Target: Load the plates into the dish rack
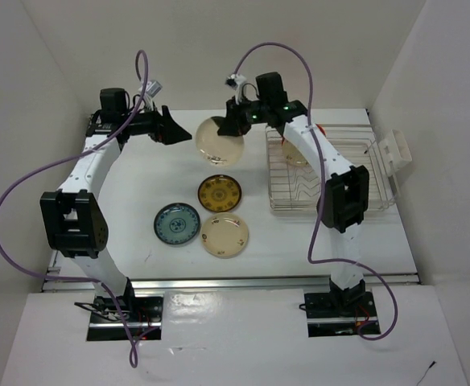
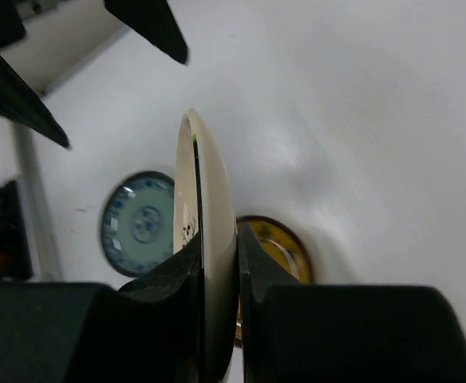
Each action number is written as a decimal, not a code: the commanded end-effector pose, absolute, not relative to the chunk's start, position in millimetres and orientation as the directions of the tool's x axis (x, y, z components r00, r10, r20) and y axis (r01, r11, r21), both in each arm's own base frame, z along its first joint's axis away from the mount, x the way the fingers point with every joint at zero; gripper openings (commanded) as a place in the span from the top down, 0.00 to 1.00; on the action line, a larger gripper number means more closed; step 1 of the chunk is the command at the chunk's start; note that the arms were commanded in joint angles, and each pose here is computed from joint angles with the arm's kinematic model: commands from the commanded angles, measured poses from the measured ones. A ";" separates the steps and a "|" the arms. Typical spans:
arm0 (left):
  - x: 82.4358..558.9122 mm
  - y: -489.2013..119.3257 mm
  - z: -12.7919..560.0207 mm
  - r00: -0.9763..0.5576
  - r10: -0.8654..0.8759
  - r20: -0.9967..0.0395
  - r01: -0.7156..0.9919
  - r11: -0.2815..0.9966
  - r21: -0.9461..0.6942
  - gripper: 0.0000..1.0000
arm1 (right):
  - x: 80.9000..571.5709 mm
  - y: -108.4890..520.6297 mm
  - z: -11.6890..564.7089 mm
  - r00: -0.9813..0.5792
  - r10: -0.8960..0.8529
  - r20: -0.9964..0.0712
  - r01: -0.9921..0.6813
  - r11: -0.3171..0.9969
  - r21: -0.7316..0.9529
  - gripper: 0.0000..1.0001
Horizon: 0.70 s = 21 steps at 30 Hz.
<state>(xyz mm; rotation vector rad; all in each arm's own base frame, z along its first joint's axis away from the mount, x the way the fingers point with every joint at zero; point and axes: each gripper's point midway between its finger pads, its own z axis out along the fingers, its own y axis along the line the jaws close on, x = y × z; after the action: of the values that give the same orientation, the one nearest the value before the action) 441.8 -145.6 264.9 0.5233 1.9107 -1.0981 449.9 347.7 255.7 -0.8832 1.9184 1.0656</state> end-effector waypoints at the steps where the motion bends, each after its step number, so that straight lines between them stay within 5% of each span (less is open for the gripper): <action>1: 431.8 -147.2 304.8 -0.446 -0.011 -0.895 0.778 0.489 -0.394 0.00 | 460.9 272.5 342.2 -0.132 -0.310 -0.942 -0.877 0.479 -0.035 1.00; 7: 441.4 -137.0 304.6 -0.429 0.020 -0.903 0.747 0.571 -0.342 0.00 | 455.5 131.1 406.0 0.199 -0.437 -0.877 -0.650 0.611 -0.452 1.00; 10: 444.5 -135.9 299.9 -0.437 0.020 -0.899 0.738 0.579 -0.346 0.00 | 431.0 104.0 398.5 0.446 -0.653 -0.612 -0.464 0.416 -0.782 1.00; 13: 446.2 -133.9 291.3 -0.449 0.021 -0.893 0.724 0.594 -0.350 0.00 | 431.4 72.9 392.8 0.412 -0.721 -0.557 -0.379 0.421 -0.824 1.00; 21: 457.0 -126.2 278.5 -0.472 0.012 -0.881 0.690 0.627 -0.361 0.00 | 456.7 71.6 333.4 0.487 -0.781 -0.391 -0.494 0.122 -0.861 1.00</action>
<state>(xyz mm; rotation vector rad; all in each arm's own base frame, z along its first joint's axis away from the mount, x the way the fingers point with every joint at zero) 450.3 -131.6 281.1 0.5502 1.9187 -0.9325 444.8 72.4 356.2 -1.3762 1.2155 -0.2515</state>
